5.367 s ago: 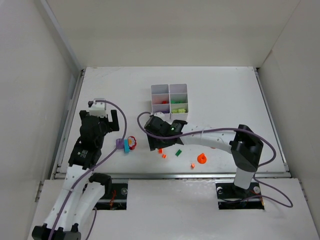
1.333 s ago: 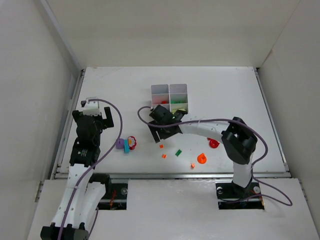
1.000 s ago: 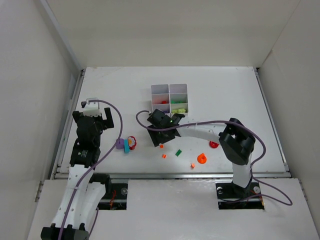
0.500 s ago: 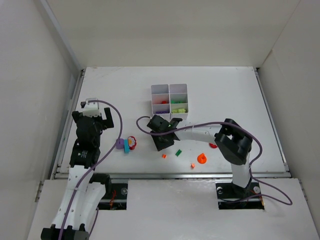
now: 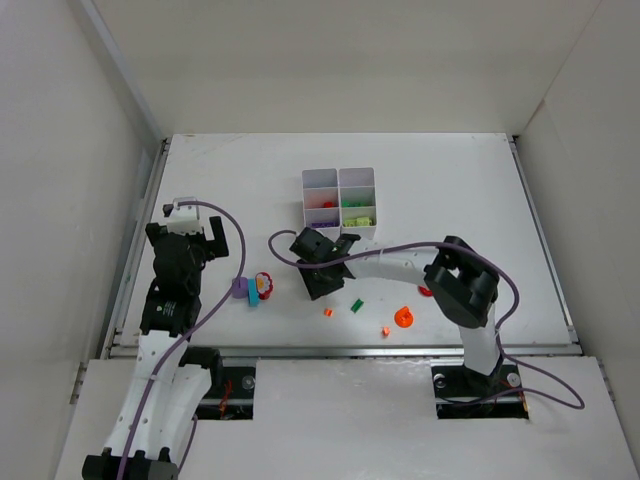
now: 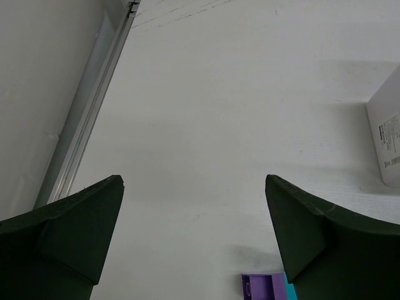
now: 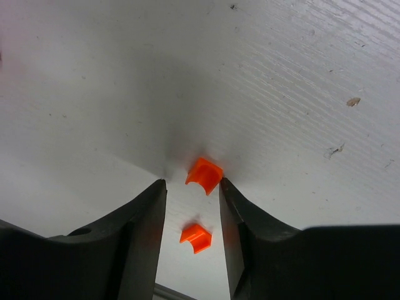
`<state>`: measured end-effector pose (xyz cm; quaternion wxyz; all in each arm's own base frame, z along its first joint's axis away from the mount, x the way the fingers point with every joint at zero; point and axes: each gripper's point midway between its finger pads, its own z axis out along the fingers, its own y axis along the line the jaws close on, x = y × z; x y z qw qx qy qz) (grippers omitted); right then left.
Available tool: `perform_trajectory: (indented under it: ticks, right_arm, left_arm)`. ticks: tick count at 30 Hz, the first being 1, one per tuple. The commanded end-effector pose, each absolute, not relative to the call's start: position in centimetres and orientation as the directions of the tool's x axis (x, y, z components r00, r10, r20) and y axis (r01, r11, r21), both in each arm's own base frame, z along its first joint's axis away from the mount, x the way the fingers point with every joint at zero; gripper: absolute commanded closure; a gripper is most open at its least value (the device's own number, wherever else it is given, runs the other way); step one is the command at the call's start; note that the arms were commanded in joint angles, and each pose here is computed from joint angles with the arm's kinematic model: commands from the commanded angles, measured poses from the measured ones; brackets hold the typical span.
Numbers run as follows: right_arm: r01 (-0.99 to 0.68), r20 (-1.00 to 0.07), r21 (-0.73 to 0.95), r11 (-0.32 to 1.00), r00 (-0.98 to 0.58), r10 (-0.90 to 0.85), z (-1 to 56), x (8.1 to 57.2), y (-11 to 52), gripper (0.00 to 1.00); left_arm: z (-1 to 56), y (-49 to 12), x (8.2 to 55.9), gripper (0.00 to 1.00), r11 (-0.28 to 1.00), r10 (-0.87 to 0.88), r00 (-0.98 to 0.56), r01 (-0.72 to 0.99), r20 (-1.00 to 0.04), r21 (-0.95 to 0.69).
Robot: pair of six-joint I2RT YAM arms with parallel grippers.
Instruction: Sort the legos into containers by color
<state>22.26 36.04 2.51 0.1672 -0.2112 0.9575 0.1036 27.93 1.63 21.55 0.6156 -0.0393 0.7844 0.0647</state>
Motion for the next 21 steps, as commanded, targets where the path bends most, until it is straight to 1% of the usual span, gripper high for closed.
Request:
perform_trajectory:
  ticks: [1, 8, 11, 12, 15, 16, 17, 19, 21]
  right_arm:
    - [-0.45, -0.356, 0.129, 0.883, -0.853, -0.383, 2.3, 22.3, 36.7, 0.54]
    - [-0.453, -0.36, 0.142, 0.88, -0.852, -0.381, 2.3, 22.4, 37.2, 0.56]
    - [-0.454, -0.367, 0.147, 0.879, -0.85, -0.378, 2.3, 22.5, 37.4, 0.65]
    - [-0.454, -0.367, 0.147, 0.879, -0.85, -0.378, 2.3, 22.5, 37.4, 0.74]
    - [-0.454, -0.367, 0.147, 0.879, -0.85, -0.378, 2.3, 22.5, 37.4, 0.88]
    - [-0.455, -0.374, 0.151, 0.878, -0.848, -0.375, 2.6, 22.7, 37.6, 0.96]
    - [-0.455, -0.374, 0.151, 0.878, -0.848, -0.375, 2.6, 22.7, 37.6, 1.0]
    - [-0.461, -0.401, 0.142, 0.876, -0.836, -0.374, 4.1, 23.3, 37.8, 1.0]
    - [-0.469, -0.469, 0.131, 0.873, -0.806, -0.362, 7.1, 24.7, 38.6, 1.0]
  left_arm:
    - [22.9, 1.6, 28.2, 0.05, 0.989, -0.004, -0.178, -0.146, -0.984, 0.023]
    - [22.9, 1.6, 28.2, 0.05, 0.989, -0.004, -0.178, -0.146, -0.984, 0.023]
    - [22.9, 1.6, 28.2, 0.05, 0.989, -0.004, -0.178, -0.146, -0.984, 0.023]
    - [22.9, 1.6, 28.2, 0.05, 0.989, -0.004, -0.178, -0.146, -0.984, 0.023]
    - [22.9, 1.6, 28.2, 0.05, 0.989, -0.004, -0.178, -0.146, -0.984, 0.023]
    - [22.9, 1.6, 28.2, 0.05, 0.989, -0.004, -0.178, -0.146, -0.984, 0.023]
    - [22.9, 1.6, 28.2, 0.05, 0.989, -0.004, -0.178, -0.146, -0.984, 0.023]
    - [22.9, 1.6, 28.2, 0.05, 0.989, -0.004, -0.178, -0.146, -0.984, 0.023]
    - [22.9, 1.6, 28.2, 0.05, 0.989, -0.004, -0.178, -0.146, -0.984, 0.023]
